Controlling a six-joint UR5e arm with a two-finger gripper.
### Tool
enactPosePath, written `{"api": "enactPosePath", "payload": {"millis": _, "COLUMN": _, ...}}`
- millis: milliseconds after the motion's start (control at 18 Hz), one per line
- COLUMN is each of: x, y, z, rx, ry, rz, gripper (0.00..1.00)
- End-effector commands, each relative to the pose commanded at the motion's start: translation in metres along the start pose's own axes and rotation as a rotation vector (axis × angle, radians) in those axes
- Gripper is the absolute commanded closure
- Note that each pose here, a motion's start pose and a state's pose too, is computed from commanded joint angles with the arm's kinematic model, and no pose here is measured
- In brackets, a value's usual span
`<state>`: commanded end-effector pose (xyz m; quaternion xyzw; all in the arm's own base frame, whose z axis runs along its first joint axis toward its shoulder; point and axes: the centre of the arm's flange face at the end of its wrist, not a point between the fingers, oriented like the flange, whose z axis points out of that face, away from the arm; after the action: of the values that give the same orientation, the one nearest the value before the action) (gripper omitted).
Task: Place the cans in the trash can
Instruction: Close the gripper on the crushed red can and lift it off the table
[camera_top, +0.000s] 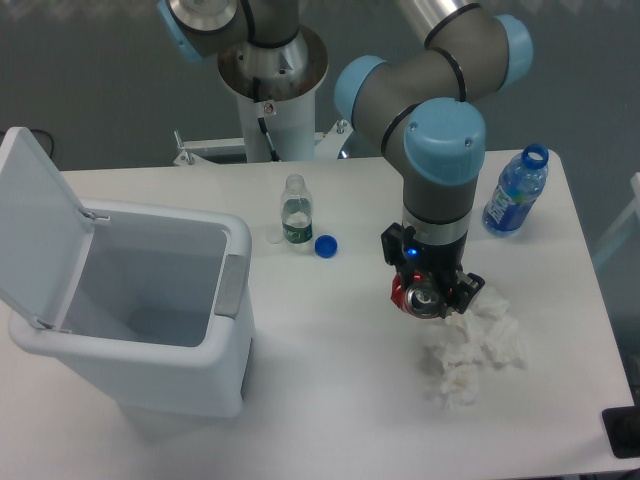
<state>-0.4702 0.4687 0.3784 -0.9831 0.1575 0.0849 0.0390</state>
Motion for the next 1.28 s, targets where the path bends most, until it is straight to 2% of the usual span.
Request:
{"api": "enactPosePath", "payload": {"millis": 333, "x": 0.000, "y": -0.004, "z": -0.003, "rx": 0.018, "ry": 0.000, "rz": -0.026, "gripper": 0.40}}
{"api": "enactPosePath", "payload": {"millis": 556, "x": -0.002, "y": -0.003, "z": -0.016, "rx": 0.040, "ry": -0.010, "rz": -0.084, "gripper": 0.40}}
{"api": "enactPosePath", "payload": {"millis": 722, "x": 0.002, "y": -0.003, "z": -0.039, "rx": 0.055, "ry": -0.038, "rz": -0.149, "gripper": 0.40}}
{"api": "enactPosePath", "payload": {"millis": 944, "x": -0.004, "y": -0.017, "z": -0.061, "rx": 0.171, "ry": -0.032, "rz": -0.306, "gripper": 0.40}}
{"api": "enactPosePath", "payload": {"millis": 1111, "x": 0.004, "y": -0.019, "z": -0.102, "rx": 0.229, "ry": -0.067, "rz": -0.381, "gripper": 0.40}}
{"api": "enactPosePath", "payload": {"millis": 1278, "x": 0.005, "y": -0.022, "z": -0.108, "rx": 0.264, "ry": -0.053, "rz": -0.441, "gripper": 0.40}}
